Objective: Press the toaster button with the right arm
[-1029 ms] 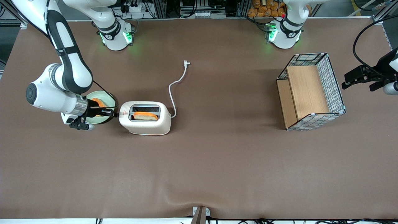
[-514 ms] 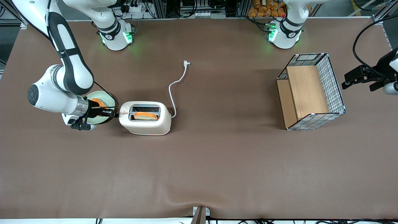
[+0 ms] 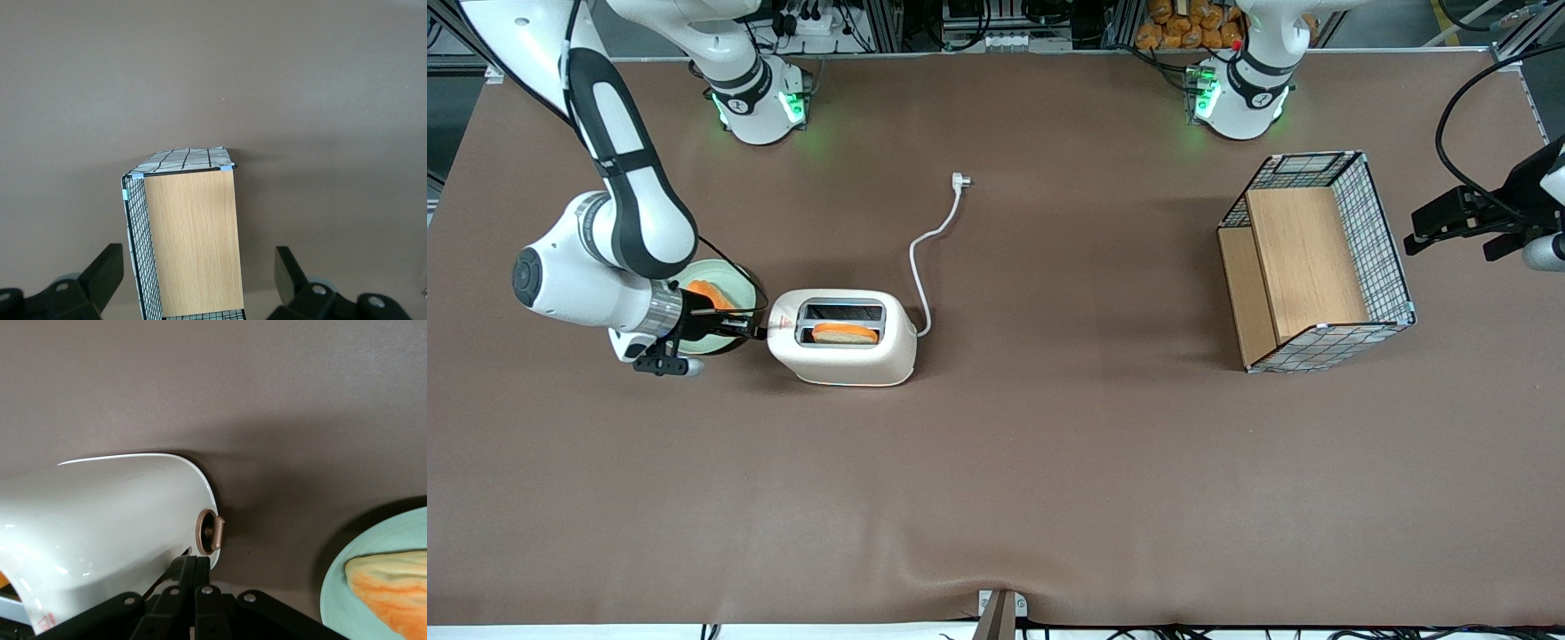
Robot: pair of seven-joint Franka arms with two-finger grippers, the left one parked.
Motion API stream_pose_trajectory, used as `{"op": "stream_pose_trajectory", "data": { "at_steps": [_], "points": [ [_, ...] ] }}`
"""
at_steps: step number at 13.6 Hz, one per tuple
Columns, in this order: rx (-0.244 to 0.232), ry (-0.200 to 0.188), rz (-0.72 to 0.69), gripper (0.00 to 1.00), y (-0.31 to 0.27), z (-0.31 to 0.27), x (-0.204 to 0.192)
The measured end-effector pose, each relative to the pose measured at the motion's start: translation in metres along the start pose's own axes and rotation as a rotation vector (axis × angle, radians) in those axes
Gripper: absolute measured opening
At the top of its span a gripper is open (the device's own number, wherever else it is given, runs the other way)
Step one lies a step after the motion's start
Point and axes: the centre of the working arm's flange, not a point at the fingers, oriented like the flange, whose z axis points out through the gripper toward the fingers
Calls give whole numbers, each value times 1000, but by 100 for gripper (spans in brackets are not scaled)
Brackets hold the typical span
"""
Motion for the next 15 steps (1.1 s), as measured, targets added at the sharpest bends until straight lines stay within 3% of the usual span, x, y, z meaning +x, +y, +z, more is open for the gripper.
{"op": "stream_pose_trajectory", "data": {
  "at_steps": [15],
  "points": [
    [24, 1, 0, 1, 11, 16, 3]
  ]
}}
